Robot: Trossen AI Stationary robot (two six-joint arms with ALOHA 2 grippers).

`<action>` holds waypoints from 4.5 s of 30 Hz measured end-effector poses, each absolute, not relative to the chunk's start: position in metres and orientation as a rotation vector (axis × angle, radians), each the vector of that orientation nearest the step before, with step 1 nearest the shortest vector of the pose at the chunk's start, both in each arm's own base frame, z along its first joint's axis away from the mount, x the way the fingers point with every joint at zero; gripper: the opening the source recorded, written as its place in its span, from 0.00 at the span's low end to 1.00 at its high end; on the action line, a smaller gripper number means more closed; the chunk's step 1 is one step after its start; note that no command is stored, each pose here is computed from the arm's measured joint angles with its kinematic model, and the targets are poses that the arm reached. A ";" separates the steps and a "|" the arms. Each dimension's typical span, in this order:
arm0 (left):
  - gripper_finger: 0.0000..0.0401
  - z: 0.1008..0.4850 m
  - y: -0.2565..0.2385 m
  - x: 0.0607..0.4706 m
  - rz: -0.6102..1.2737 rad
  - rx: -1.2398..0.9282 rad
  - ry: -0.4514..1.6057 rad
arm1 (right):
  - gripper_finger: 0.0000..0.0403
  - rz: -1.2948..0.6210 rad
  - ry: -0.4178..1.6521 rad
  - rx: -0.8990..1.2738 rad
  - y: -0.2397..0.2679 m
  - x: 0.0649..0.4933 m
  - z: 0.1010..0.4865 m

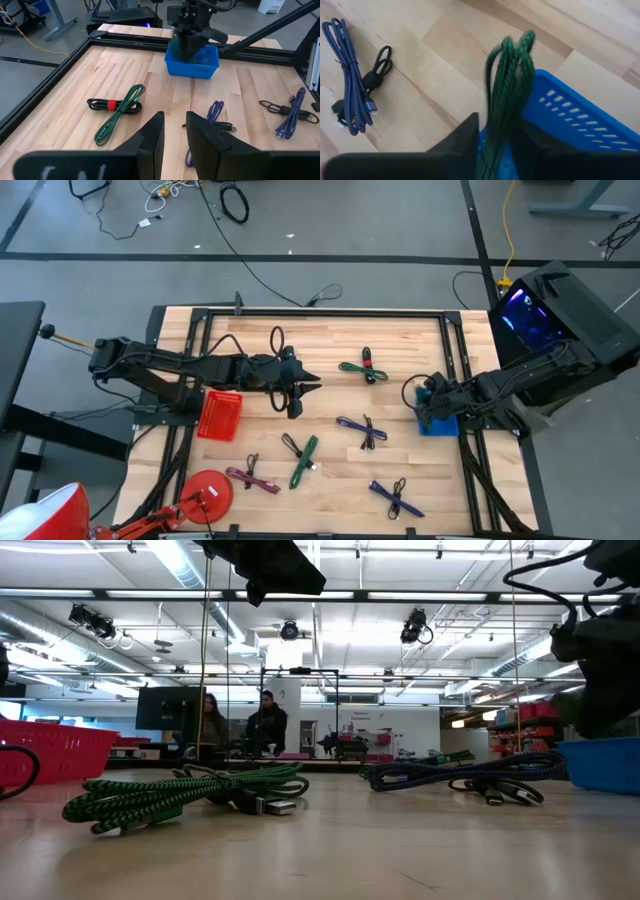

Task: Pick & Place USB Port
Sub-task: Put the top left green charger cable into the blue bin, then put the top green charger cable into the blue bin

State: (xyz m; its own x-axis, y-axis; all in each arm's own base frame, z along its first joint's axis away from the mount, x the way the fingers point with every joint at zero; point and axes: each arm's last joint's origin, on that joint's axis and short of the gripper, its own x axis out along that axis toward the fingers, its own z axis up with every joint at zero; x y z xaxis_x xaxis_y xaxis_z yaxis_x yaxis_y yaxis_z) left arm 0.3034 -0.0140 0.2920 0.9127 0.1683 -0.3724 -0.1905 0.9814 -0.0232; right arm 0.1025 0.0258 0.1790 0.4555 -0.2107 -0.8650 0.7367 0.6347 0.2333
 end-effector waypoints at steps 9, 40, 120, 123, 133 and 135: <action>0.21 0.292 -0.014 0.303 0.185 -0.060 0.378 | 0.41 -0.725 0.895 0.571 0.021 0.096 0.178; 0.21 0.272 0.016 0.319 0.331 -0.037 0.418 | 0.35 -0.479 0.700 0.087 -0.041 0.181 0.239; 0.21 0.269 0.013 0.318 0.265 -0.068 0.455 | 0.30 -0.273 1.218 0.207 -0.111 0.240 0.164; 0.21 0.269 0.013 0.318 0.264 -0.068 0.455 | 0.08 -0.244 1.211 0.223 -0.110 0.240 0.164; 0.21 0.269 0.013 0.318 0.265 -0.069 0.455 | 0.01 -0.311 1.192 0.203 -0.111 0.237 0.172; 0.21 0.269 0.013 0.318 0.265 -0.069 0.455 | 0.00 -0.309 1.175 0.211 -0.110 0.235 0.179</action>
